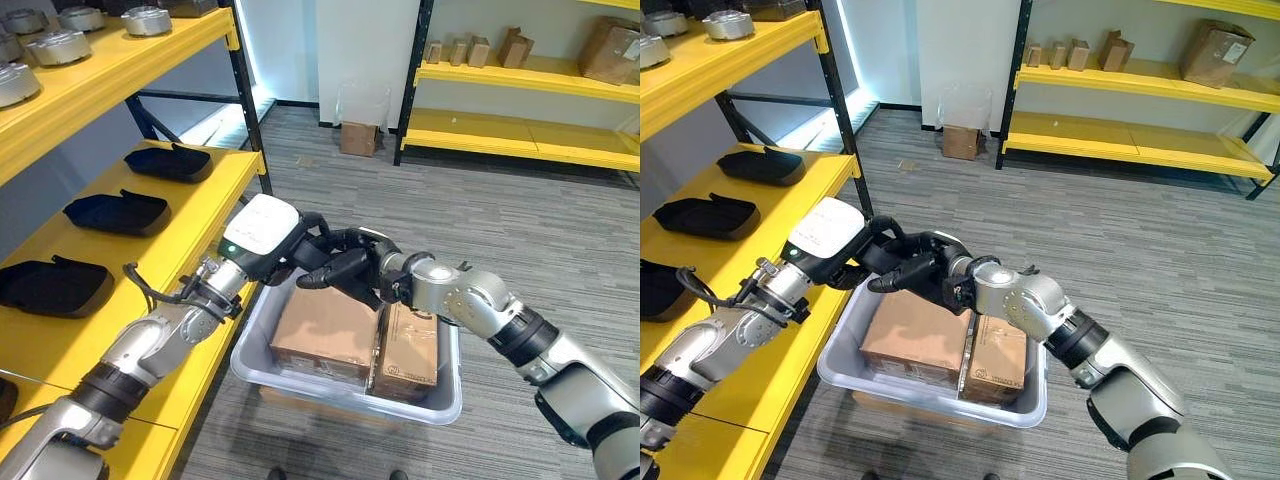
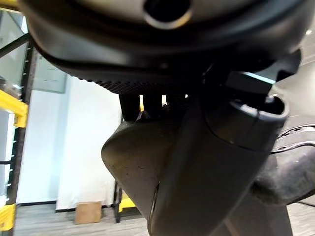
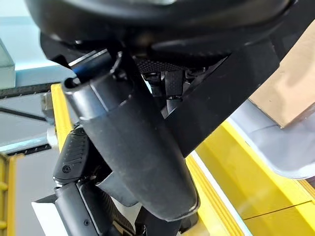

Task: Move parts from the plastic box to the shelf.

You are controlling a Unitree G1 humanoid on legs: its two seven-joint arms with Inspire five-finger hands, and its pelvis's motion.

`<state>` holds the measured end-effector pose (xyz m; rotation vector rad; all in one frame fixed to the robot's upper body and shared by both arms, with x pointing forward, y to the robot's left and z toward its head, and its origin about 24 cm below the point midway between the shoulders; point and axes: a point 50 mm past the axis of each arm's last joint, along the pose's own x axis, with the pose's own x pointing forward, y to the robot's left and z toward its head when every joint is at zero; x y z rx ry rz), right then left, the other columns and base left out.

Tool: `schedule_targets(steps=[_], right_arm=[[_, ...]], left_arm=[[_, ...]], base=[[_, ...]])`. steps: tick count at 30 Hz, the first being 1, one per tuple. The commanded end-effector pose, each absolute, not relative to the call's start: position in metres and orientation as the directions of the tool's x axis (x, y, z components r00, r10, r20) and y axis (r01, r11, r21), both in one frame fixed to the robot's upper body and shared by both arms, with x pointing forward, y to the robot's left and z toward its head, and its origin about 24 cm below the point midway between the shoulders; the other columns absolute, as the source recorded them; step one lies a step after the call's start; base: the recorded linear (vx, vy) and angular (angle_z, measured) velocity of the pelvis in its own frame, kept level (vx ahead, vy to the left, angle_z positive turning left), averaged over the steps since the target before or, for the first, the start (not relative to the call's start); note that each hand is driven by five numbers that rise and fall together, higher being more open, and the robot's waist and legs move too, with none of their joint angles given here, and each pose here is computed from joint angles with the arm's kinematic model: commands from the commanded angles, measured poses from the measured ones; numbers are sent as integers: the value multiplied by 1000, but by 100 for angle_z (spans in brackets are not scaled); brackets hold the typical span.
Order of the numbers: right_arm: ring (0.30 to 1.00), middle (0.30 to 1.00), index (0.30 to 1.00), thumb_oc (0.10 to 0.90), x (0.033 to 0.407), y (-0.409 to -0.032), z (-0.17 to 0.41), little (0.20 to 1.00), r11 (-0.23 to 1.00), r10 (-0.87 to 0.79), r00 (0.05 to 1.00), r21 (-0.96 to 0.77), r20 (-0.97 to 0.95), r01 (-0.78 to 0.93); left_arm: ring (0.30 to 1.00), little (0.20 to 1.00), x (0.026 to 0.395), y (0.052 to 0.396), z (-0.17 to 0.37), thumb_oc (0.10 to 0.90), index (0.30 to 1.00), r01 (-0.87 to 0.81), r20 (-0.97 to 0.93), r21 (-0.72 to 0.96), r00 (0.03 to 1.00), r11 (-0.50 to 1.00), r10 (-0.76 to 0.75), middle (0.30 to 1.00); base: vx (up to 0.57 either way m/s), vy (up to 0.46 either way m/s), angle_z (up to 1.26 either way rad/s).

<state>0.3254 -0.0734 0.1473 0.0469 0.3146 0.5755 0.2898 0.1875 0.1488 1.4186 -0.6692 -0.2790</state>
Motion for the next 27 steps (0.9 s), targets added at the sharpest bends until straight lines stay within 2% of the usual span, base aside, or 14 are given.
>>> schedule_targets(steps=[1,2,3,4,5,7,8,9,10,12,13,16,27], right_arm=[[1000,1000,1000,900,338,-218,352,1000,940,-75,787,307,612,-150],[1000,1000,1000,900,335,-219,358,1000,977,-38,774,185,632,-103],[1000,1000,1000,900,334,-221,360,1000,989,-31,773,134,633,-70],[1000,1000,1000,900,333,-224,363,1000,1000,-23,781,11,624,21],[1000,1000,1000,900,334,-231,368,1000,954,24,804,-253,595,159],[1000,1000,1000,900,335,-233,372,1000,907,56,816,-371,575,199],[1000,1000,1000,900,335,-237,373,1000,841,75,843,-488,533,233],[1000,1000,1000,900,337,-246,375,1000,725,83,873,-630,480,277],[1000,1000,1000,900,338,-246,376,1000,706,88,875,-650,475,281],[1000,1000,1000,900,338,-258,384,1000,475,106,899,-816,424,329],[1000,1000,1000,900,340,-261,386,1000,414,120,906,-850,407,327],[1000,1000,1000,900,343,-259,390,1000,370,150,916,-880,372,297],[1000,1000,1000,900,359,-235,370,1000,470,186,914,-850,360,239]], left_arm=[[300,300,254,186,94,400,300,31,147,962,782,273,-606,300],[300,300,253,187,93,400,300,35,141,963,780,268,-610,300],[300,300,253,189,93,400,300,37,139,963,780,266,-610,300],[300,300,252,190,93,400,300,39,136,964,779,263,-612,300],[300,300,252,191,95,400,300,35,132,966,782,255,-609,300],[300,300,252,192,95,400,300,33,132,967,787,254,-603,300],[300,300,251,194,94,400,300,34,125,969,789,245,-602,300],[300,300,250,195,94,400,300,29,125,970,788,240,-602,300],[300,300,249,195,94,400,300,28,127,970,788,242,-602,300],[300,300,247,198,96,400,300,29,119,974,782,226,-612,300],[300,300,246,199,97,400,300,30,116,975,779,222,-616,300],[300,300,247,200,100,400,300,31,118,974,773,223,-623,300],[300,300,255,191,113,400,300,37,128,971,758,237,-639,300]], base=[[19,-40,0],[18,-36,1],[0,0,0],[0,-36,0],[-4,-34,0],[0,0,0],[0,0,0],[0,0,0],[-39,-33,0],[-23,-38,-2],[-13,-30,-3],[-5,-12,-5],[-1,0,-7]])
